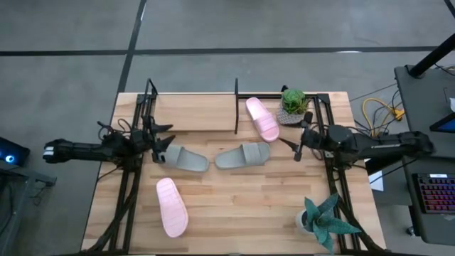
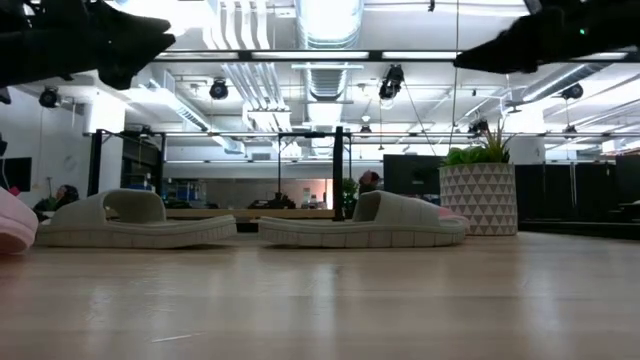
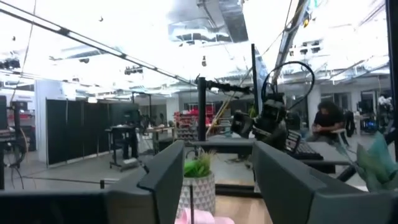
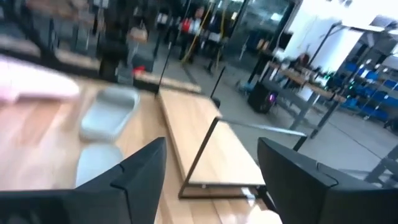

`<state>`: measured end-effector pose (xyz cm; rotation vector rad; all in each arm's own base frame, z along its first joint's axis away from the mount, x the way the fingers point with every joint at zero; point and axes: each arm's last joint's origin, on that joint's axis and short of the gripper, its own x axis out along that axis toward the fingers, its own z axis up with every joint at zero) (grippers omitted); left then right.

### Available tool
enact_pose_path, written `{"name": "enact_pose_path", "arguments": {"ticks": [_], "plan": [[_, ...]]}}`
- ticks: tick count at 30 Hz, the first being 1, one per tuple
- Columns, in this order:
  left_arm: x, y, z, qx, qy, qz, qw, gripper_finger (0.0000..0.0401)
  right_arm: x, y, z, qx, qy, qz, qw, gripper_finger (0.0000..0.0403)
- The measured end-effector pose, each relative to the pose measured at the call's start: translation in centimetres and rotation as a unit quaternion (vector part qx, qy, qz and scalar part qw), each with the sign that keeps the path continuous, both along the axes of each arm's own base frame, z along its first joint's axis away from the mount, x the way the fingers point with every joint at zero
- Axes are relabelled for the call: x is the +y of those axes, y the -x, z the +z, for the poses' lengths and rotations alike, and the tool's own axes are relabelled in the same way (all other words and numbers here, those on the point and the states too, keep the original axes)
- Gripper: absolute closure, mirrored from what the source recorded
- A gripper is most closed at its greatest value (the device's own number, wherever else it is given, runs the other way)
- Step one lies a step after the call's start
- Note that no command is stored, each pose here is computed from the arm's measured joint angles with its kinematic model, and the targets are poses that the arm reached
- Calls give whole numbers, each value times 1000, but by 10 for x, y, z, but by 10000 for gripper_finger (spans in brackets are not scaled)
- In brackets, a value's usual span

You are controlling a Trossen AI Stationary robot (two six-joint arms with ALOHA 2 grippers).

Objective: Pick and place slides into the shelf
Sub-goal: Put the top pink slipper on the shelf

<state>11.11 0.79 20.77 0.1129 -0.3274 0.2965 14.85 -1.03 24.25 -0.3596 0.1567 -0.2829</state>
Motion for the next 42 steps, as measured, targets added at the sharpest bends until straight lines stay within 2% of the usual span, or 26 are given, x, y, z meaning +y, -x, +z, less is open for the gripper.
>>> {"name": "enact_pose_path", "arguments": {"ticks": [7,10,12,16,21,33,37,42], "plan": [[0,-2,-2,12,0,0,1000,223,-1,-39,17,117,58,12,991,169],[0,-2,-2,9,0,0,1000,223,-1,-56,15,178,53,3,983,173],[0,-2,-1,8,0,0,1000,223,-3,-66,13,209,45,-34,976,175],[0,-2,-2,11,-1,0,1000,223,-8,-82,-4,279,66,-108,952,178],[0,-1,-1,7,-12,4,1000,223,-11,-97,-31,345,100,-125,925,179],[0,-1,-1,14,-33,11,999,223,-23,-109,-68,406,72,-152,898,179],[0,-1,-1,14,-33,11,999,223,-32,-110,-82,439,69,-165,881,179],[0,-1,-1,14,-34,11,999,223,-42,-110,-95,464,98,-228,851,179]]}}
